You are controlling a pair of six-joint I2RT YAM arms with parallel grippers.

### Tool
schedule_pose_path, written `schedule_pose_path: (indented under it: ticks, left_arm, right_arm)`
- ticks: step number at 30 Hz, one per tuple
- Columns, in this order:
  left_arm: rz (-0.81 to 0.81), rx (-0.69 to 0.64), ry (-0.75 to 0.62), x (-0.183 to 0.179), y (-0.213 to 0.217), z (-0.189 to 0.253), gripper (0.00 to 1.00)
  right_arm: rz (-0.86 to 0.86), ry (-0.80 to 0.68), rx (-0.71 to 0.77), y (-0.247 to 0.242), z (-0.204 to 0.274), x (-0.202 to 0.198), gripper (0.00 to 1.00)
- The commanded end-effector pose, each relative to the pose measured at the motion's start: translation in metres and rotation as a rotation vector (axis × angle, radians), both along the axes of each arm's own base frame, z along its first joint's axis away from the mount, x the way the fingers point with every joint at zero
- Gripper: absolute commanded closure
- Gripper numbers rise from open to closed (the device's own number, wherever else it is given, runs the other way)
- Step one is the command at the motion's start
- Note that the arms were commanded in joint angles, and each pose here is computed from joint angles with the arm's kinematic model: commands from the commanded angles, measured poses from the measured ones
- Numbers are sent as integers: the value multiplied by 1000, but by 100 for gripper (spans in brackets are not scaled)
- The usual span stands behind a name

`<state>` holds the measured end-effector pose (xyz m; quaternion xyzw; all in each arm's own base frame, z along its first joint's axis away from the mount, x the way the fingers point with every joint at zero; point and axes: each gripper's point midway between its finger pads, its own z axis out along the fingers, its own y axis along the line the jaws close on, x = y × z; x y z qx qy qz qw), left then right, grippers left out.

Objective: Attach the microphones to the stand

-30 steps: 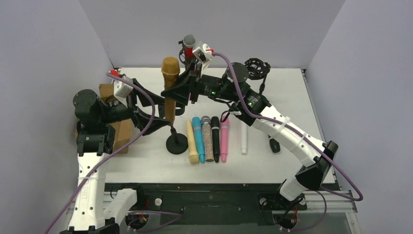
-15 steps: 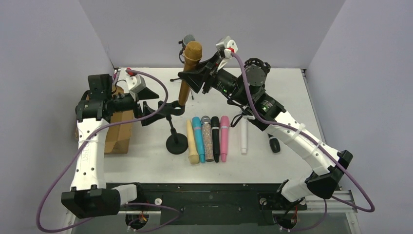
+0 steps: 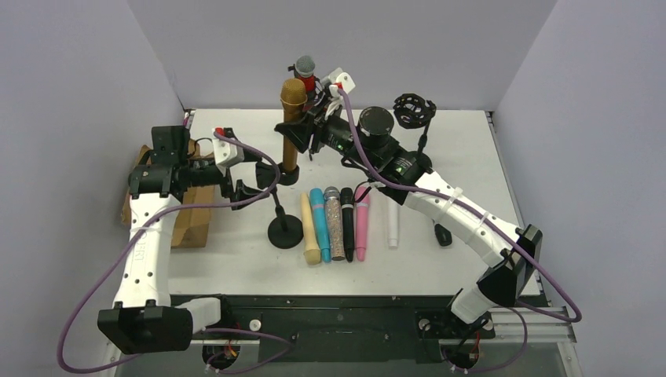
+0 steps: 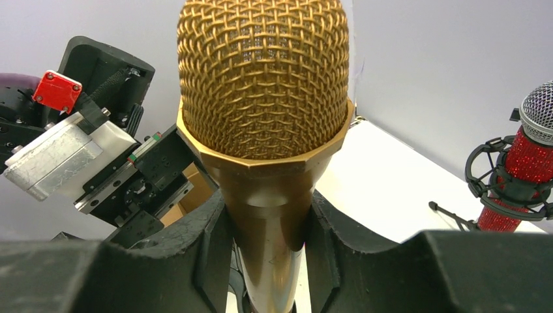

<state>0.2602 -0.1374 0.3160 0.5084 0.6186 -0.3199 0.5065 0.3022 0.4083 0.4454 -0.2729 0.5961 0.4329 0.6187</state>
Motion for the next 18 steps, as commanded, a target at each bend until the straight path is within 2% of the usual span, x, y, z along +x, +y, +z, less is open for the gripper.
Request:
schedule_pose_path:
  ticks: [1,7,12,16,18]
  left_arm:
    - [-32,0,-99,7,-3,9,4]
    - [-36,-46,-85,15,-11,12,4]
    - [-27,-32,-57,15,-10,-5,4]
    - [-10,-52,-60,21,-10,0,1]
    - [-13,-70,-62,23,-12,6,4]
  right_arm:
    - [-10,-55,85,-2,27,-2,100]
    - [6,-34,59,5,12,-1,100]
    - [5,-18,3,10,-14,-6,100]
    - [6,-11,-24,14,-27,-11,100]
    - [6,-10,-26,16,-29,-12,100]
